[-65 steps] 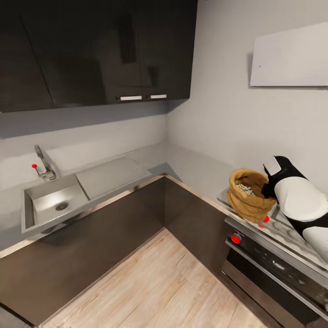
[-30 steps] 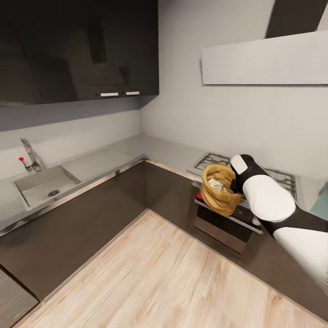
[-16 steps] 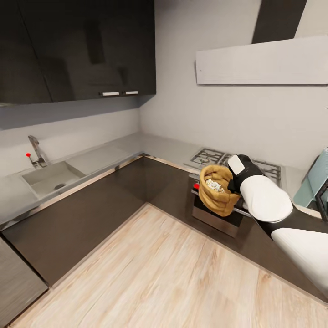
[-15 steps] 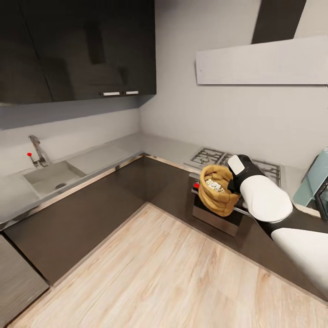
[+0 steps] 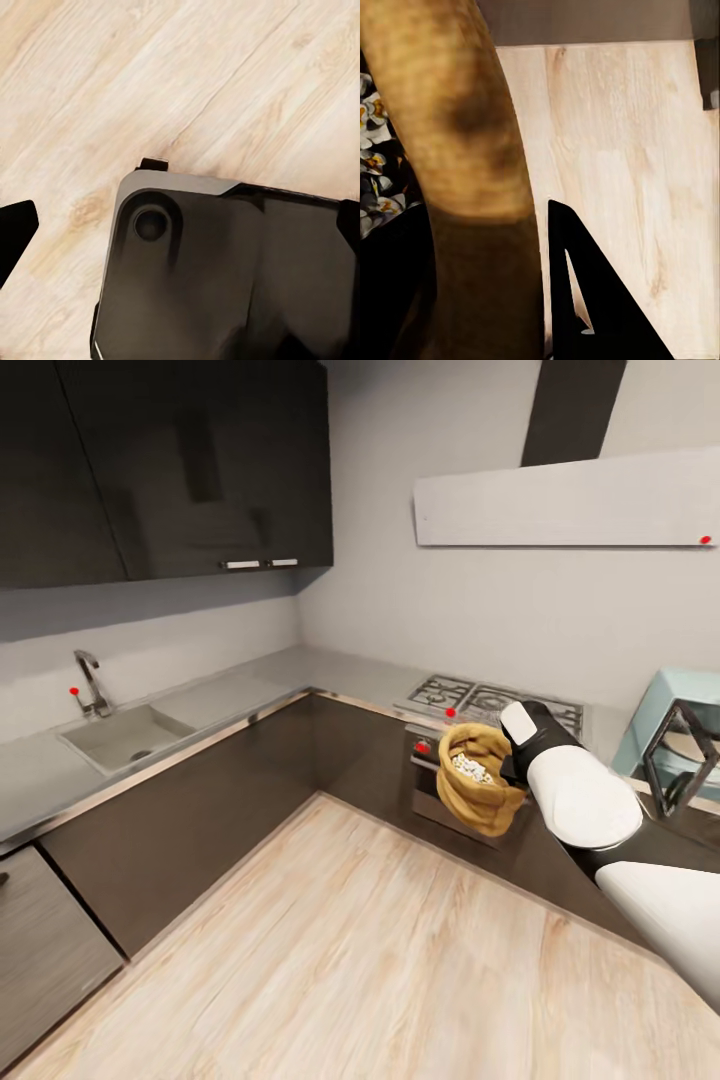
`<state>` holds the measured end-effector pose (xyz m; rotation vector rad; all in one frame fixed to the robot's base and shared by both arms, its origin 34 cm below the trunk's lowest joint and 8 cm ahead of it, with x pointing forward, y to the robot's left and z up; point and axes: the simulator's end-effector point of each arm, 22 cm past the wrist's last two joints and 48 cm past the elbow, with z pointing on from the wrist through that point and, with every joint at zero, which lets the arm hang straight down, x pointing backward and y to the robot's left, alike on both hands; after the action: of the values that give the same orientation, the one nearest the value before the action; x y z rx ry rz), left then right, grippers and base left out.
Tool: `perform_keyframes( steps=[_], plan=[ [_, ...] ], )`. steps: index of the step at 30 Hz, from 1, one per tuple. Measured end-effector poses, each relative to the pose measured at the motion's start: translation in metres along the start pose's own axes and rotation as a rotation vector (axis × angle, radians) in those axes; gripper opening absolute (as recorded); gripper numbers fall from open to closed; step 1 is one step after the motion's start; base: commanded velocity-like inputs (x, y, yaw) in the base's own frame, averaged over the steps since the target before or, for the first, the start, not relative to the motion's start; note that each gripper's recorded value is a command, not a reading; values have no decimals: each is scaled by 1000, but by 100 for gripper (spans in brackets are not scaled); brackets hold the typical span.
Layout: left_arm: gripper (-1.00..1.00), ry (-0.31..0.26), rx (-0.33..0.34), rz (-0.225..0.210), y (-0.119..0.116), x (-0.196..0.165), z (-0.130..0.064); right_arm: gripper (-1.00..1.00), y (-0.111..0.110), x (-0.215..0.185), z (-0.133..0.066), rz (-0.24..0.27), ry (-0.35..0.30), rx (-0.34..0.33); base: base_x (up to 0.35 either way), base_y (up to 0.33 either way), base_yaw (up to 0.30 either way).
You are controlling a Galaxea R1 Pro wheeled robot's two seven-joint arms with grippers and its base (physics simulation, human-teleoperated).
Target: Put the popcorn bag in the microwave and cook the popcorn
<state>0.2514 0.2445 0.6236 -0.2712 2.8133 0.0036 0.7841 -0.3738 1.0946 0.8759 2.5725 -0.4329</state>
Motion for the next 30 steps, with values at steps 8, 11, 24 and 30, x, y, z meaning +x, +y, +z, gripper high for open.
perform_keyframes(
  steps=[8, 11, 24, 30],
  plan=[
    [100, 0, 0, 0, 0, 0, 0, -100, 0, 0, 0, 0, -1, 0, -343, 102, -299],
    [100, -1, -1, 0, 0, 0, 0, -100, -2, -1, 0, 1, -1, 3, -140, 25, -300],
    [100, -1, -3, -5, 1, 0, 0, -100, -8, -1, 4, 9, 2, 9, -5, -41, -299],
    [100, -1, -4, -2, 1, 0, 0, -100, -9, -2, 4, 7, 1, 13, 0, -334, -78]
  ],
)
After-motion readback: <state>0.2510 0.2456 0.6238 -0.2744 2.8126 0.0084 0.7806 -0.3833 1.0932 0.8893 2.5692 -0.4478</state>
